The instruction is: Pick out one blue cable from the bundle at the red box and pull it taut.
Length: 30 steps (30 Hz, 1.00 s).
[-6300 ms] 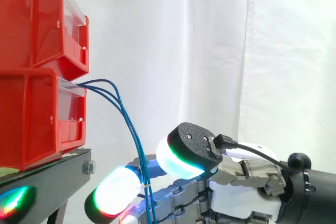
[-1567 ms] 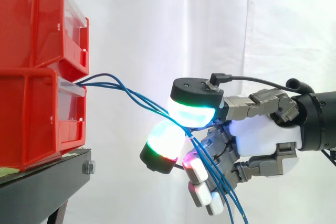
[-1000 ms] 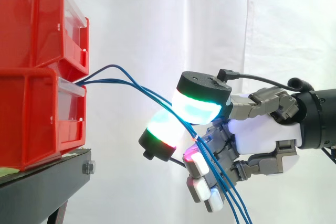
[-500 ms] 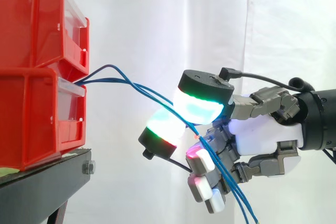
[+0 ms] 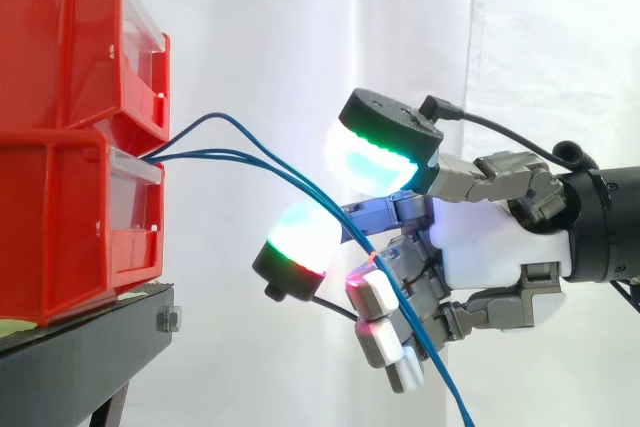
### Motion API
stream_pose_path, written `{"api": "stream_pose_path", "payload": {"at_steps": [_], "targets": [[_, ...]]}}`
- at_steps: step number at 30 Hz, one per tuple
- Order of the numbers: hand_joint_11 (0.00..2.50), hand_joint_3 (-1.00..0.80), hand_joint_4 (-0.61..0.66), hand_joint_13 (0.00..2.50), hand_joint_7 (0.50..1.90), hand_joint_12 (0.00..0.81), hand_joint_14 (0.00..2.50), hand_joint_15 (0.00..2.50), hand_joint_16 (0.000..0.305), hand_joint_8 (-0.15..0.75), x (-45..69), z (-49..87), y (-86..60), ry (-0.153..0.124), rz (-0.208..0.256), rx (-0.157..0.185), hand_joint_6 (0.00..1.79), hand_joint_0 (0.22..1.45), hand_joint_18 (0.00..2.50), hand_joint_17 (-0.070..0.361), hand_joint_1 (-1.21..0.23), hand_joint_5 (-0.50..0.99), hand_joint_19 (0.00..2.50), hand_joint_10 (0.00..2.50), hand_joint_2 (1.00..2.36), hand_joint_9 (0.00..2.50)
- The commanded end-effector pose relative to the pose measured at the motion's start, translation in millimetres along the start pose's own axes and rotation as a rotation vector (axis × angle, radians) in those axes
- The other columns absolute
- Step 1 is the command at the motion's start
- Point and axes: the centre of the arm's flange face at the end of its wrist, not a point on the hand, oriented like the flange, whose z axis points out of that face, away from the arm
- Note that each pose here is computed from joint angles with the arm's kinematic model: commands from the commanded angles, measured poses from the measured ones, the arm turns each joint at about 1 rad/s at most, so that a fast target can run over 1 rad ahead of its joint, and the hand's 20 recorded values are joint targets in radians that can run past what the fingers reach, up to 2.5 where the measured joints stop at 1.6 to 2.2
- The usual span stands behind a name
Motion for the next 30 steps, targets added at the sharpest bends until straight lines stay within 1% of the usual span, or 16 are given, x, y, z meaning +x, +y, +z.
{"api": "stream_pose_path", "payload": {"at_steps": [1, 5, 9, 13, 17, 20, 22, 23, 25, 27, 28, 29, 30], "targets": [[0.69, -0.50, 0.14, 1.15, 0.79, 0.429, 0.02, 0.57, 0.064, 0.335, 1.7, -0.8, -2.9, 0.003, -0.001, 0.004, 0.89, 0.42, 1.05, 0.144, -0.70, -0.14, 0.61, 0.02, 1.00, 1.22], [0.69, -0.50, 0.15, 1.14, 0.78, 0.431, 0.02, 0.57, 0.063, 0.334, 2.7, -1.5, -6.1, 0.001, -0.001, 0.002, 0.89, 0.42, 1.05, 0.143, -0.73, -0.14, 0.61, 0.02, 1.00, 1.21], [0.71, -0.50, 0.13, 1.14, 0.80, 0.410, 0.02, 0.58, 0.059, 0.316, 6.0, -1.2, -7.6, 0.000, 0.006, -0.008, 0.88, 0.46, 1.03, 0.134, -0.77, -0.14, 0.62, 0.02, 1.00, 1.21], [0.73, -0.50, 0.11, 1.11, 0.83, 0.381, 0.02, 0.60, 0.053, 0.299, 6.9, -1.3, -6.2, 0.000, 0.014, -0.011, 0.88, 0.54, 0.98, 0.120, -0.81, -0.14, 0.65, 0.02, 1.00, 1.19], [0.72, -0.50, 0.09, 1.10, 0.85, 0.372, 0.02, 0.60, 0.051, 0.284, 8.3, -1.1, -7.2, 0.003, 0.021, -0.010, 0.87, 0.63, 0.96, 0.115, -0.80, -0.14, 0.66, 0.02, 1.00, 1.18], [0.73, -0.50, 0.05, 1.10, 0.88, 0.369, 0.02, 0.60, 0.050, 0.286, 10.5, -1.2, -5.8, 0.006, 0.023, -0.012, 0.88, 0.66, 0.96, 0.113, -0.81, -0.14, 0.65, 0.02, 1.00, 1.18], [0.74, -0.38, 0.00, 1.10, 0.92, 0.368, 0.02, 0.61, 0.050, 0.287, 11.8, -1.0, -6.8, 0.008, 0.024, -0.010, 0.90, 0.68, 0.96, 0.113, -0.82, -0.14, 0.65, 0.02, 1.01, 1.17], [0.73, -0.37, -0.01, 1.10, 0.90, 0.367, 0.02, 0.61, 0.050, 0.286, 11.7, -1.2, -5.7, 0.008, 0.026, -0.012, 0.91, 0.68, 0.96, 0.113, -0.82, -0.14, 0.65, 0.02, 1.01, 1.17], [0.74, -0.30, -0.05, 1.10, 0.94, 0.369, 0.02, 0.60, 0.050, 0.289, 13.3, -0.7, -6.3, 0.012, 0.029, -0.014, 0.93, 0.69, 0.96, 0.113, -0.84, -0.15, 0.64, 0.02, 1.02, 1.17], [0.73, -0.29, -0.06, 1.11, 1.00, 0.365, 0.02, 0.60, 0.050, 0.286, 13.2, -0.5, -4.7, 0.012, 0.032, -0.020, 0.93, 0.70, 0.96, 0.113, -0.84, -0.15, 0.64, 0.02, 1.02, 1.17], [0.73, -0.30, -0.08, 1.11, 1.01, 0.363, 0.02, 0.61, 0.050, 0.286, 13.4, 0.0, -4.3, 0.013, 0.032, -0.024, 0.93, 0.72, 0.96, 0.112, -0.85, -0.15, 0.64, 0.02, 1.02, 1.17], [0.73, -0.32, -0.10, 1.11, 1.02, 0.364, 0.02, 0.60, 0.050, 0.287, 13.6, 0.7, -4.8, 0.013, 0.035, -0.029, 0.93, 0.73, 0.96, 0.112, -0.85, -0.15, 0.63, 0.02, 1.01, 1.17], [0.74, -0.34, -0.11, 1.11, 1.00, 0.359, 0.02, 0.60, 0.050, 0.289, 14.7, 1.1, -2.9, 0.014, 0.036, -0.037, 0.94, 0.74, 0.97, 0.112, -0.85, -0.15, 0.63, 0.02, 1.01, 1.17]]}}
